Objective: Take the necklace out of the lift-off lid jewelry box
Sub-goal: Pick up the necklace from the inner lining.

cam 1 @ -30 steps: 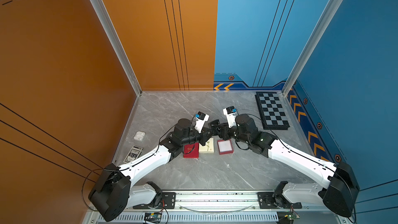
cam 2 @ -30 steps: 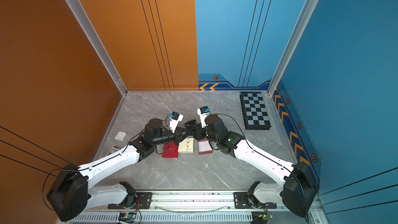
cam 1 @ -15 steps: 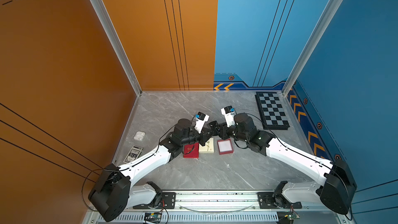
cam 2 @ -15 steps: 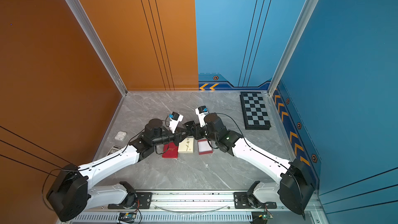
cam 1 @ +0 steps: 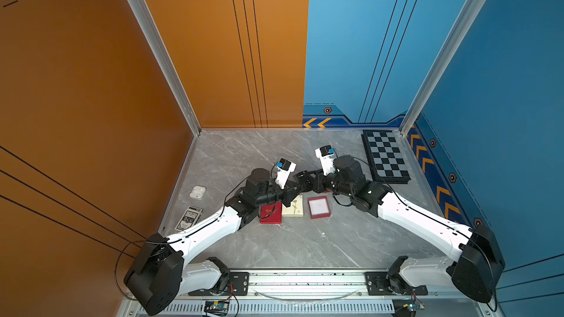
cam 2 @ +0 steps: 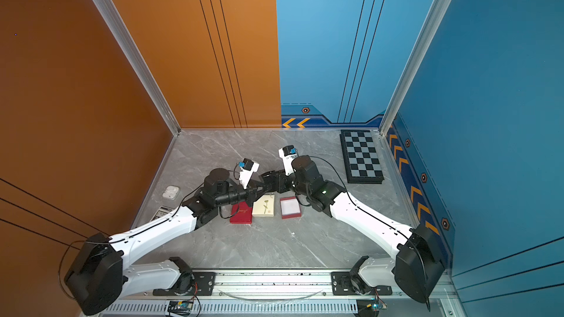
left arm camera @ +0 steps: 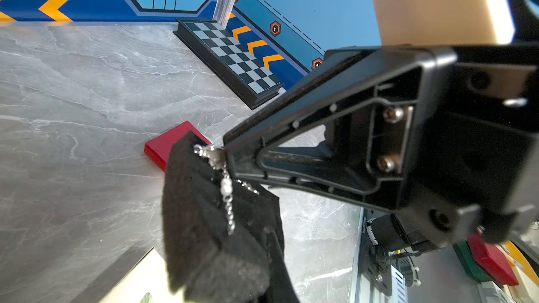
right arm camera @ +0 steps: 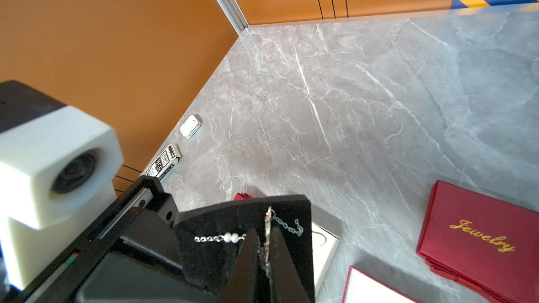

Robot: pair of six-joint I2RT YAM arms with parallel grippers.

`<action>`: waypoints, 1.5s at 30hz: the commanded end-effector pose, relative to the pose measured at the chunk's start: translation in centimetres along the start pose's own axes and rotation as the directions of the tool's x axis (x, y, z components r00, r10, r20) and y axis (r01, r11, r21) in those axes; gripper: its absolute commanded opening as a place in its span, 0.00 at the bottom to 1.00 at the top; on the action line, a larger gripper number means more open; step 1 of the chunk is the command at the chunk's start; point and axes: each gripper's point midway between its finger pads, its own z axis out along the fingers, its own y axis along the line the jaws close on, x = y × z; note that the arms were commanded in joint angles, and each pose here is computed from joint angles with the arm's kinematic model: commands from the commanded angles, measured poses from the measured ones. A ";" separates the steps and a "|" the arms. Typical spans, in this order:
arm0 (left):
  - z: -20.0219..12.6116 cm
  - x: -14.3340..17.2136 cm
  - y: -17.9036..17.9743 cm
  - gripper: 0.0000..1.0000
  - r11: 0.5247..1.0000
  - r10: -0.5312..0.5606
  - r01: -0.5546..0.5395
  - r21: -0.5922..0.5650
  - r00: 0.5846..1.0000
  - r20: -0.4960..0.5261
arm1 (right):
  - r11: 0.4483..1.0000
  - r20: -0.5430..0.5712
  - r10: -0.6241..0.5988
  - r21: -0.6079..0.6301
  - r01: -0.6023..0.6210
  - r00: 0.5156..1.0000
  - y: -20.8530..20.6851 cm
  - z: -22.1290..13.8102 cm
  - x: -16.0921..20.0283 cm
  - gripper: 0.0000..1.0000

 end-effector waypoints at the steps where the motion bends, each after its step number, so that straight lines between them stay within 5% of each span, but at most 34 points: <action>1: -0.3 0.2 -0.9 0.00 0.999 0.041 -0.041 0.032 0.999 0.005 | 1.000 -0.006 -0.019 -0.002 0.019 1.000 0.1 0.0 -0.5 0.08; 11: -0.3 0.3 -1.1 0.00 0.998 0.043 -0.043 0.045 0.999 0.001 | 1.000 0.009 -0.027 0.007 0.026 1.000 0.1 -0.2 -1.1 0.00; 45: 0.8 2.2 -4.5 0.00 0.975 0.065 -0.044 0.220 0.994 -0.087 | 0.998 0.183 -0.071 0.013 0.069 0.981 2.1 -1.9 -8.0 0.00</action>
